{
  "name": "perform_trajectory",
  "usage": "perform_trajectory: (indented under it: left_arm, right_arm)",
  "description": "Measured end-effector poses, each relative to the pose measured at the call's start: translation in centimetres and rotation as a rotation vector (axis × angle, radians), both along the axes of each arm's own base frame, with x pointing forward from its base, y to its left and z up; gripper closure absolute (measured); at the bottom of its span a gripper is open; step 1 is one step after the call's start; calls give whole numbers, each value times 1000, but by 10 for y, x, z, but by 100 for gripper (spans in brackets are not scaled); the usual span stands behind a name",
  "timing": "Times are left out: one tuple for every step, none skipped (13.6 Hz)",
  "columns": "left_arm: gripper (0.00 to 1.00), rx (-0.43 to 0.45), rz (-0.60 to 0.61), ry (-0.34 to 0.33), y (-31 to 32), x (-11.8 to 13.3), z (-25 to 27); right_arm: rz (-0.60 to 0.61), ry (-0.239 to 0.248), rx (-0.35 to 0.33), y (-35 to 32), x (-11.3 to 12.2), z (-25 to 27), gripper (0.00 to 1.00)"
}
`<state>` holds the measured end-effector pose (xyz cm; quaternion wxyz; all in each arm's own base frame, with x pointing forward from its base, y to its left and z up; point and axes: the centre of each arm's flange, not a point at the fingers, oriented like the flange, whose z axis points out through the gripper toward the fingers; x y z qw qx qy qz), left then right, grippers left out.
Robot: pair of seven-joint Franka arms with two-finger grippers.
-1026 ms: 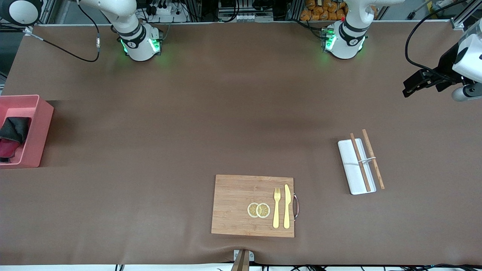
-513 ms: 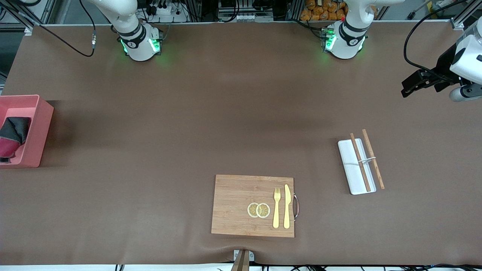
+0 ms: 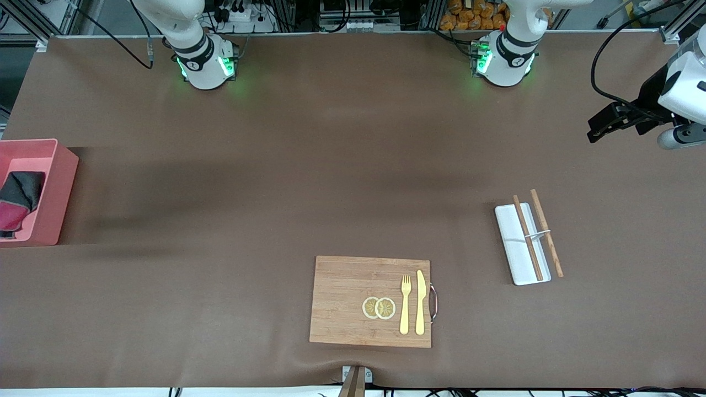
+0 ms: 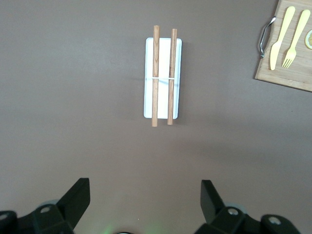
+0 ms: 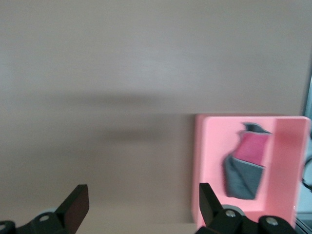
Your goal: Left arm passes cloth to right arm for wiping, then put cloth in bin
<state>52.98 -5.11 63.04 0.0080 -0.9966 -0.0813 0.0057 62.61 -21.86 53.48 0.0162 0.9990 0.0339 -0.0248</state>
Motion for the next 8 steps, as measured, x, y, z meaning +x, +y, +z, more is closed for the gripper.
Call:
perform_trajectory:
  left_arm:
    - [0, 0, 1, 0, 0, 0, 0]
    - [0, 0, 1, 0, 1, 0, 0]
    - [0, 0, -2, 0, 3, 0, 0]
    - [0, 0, -4, -1, 4, 1, 0]
    - [0, -1, -8, -2, 4, 1, 0]
    - [0, -1, -12, -4, 5, 1, 0]
    - [0, -1, -13, -5, 5, 1, 0]
    - [0, -1, -14, -6, 5, 1, 0]
  right_arm:
    - [16, -8, 23, 26, 3, 9, 0]
    - [4, -18, 36, 54, 6, 17, 0]
    - [-25, -27, 40, 84, 9, 25, 0]
    - [-51, -36, 38, 120, 11, 33, 0]
    - [-61, -43, 37, 155, 12, 39, 0]
    - [-59, -51, 38, 186, 12, 45, 0]
    - [-58, -53, 44, 210, 9, 49, 0]
    - [-65, -48, 55, 227, 6, 53, 0]
